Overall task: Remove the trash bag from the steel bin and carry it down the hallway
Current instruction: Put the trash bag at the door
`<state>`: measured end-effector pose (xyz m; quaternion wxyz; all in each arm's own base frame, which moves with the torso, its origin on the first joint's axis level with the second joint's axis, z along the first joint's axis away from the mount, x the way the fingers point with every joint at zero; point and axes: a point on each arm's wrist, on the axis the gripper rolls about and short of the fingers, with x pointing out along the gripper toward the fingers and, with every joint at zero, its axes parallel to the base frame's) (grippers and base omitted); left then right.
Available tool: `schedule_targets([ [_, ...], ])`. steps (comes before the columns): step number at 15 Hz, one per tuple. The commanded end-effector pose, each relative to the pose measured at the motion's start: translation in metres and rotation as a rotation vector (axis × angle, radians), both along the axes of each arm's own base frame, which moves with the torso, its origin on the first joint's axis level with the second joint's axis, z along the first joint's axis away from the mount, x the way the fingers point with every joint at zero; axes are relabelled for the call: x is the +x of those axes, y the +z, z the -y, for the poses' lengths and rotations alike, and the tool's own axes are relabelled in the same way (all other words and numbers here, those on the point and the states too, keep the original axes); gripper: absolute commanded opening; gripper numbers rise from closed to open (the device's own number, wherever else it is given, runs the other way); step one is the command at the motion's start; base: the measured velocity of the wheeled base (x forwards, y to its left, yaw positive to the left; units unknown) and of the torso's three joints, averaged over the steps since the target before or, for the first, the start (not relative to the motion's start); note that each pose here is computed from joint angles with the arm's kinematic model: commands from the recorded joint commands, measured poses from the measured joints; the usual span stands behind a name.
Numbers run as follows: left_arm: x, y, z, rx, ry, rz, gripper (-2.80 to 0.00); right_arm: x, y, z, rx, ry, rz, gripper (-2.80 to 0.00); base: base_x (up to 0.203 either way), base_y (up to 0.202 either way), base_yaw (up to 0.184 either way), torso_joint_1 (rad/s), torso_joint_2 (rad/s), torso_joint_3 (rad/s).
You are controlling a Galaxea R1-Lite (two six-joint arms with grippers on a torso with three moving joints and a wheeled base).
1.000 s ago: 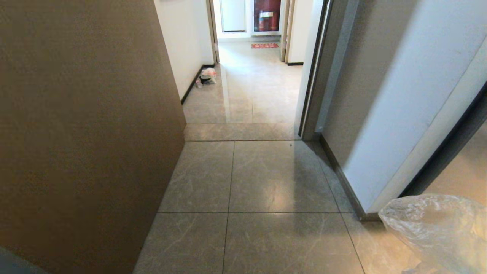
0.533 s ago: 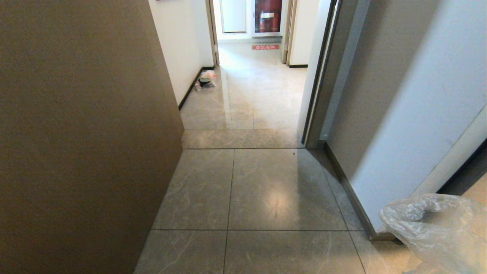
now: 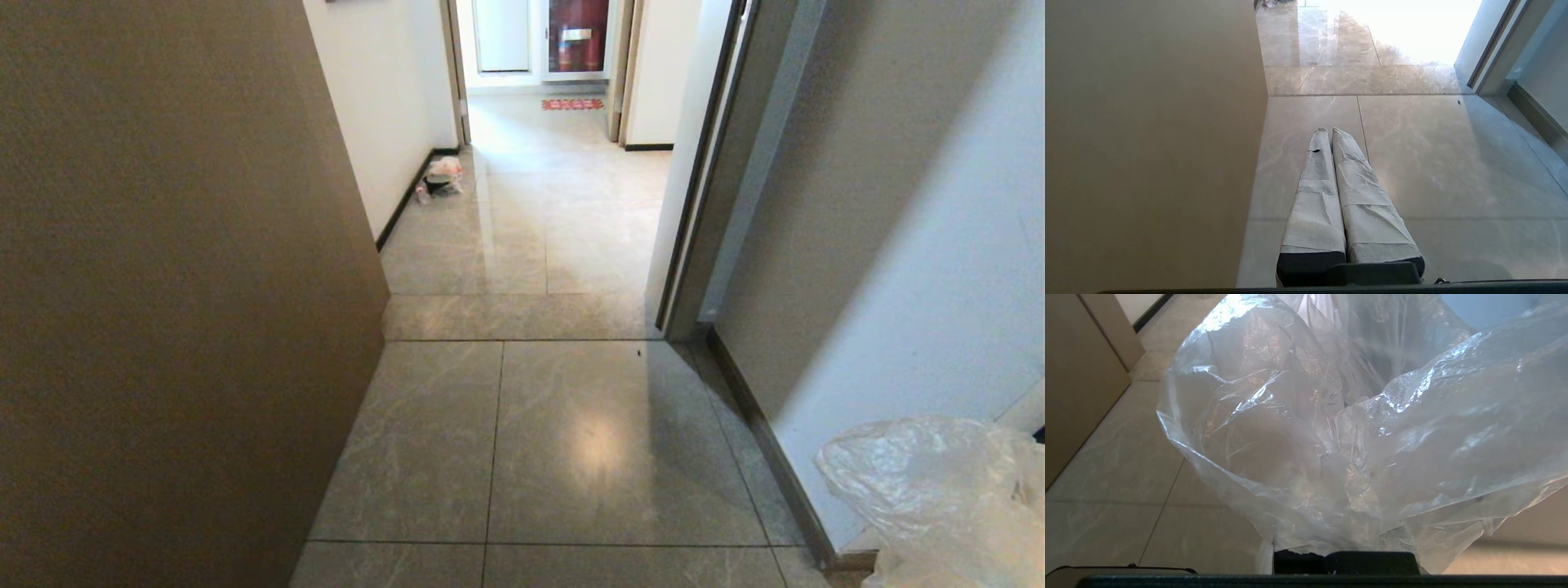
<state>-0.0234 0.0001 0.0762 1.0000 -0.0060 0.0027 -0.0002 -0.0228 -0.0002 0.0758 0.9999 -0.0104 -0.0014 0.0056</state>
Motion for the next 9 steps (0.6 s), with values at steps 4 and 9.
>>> schedule_targets([
  [4, 0.0000, 0.0000, 0.0000, 0.000, 0.000, -0.001, -2.80, 0.0002, -0.0004, 0.0000, -0.001, 0.001, -0.003, -2.80, 0.194, 0.000, 0.001, -0.004, 0.00, 0.001],
  [9, 0.0000, 0.0000, 0.0000, 0.000, 0.000, -0.001, -2.80, 0.0002, -0.0004, 0.0000, -0.001, 0.001, -0.003, -2.80, 0.193, 0.000, 0.001, 0.002, 0.00, 0.002],
])
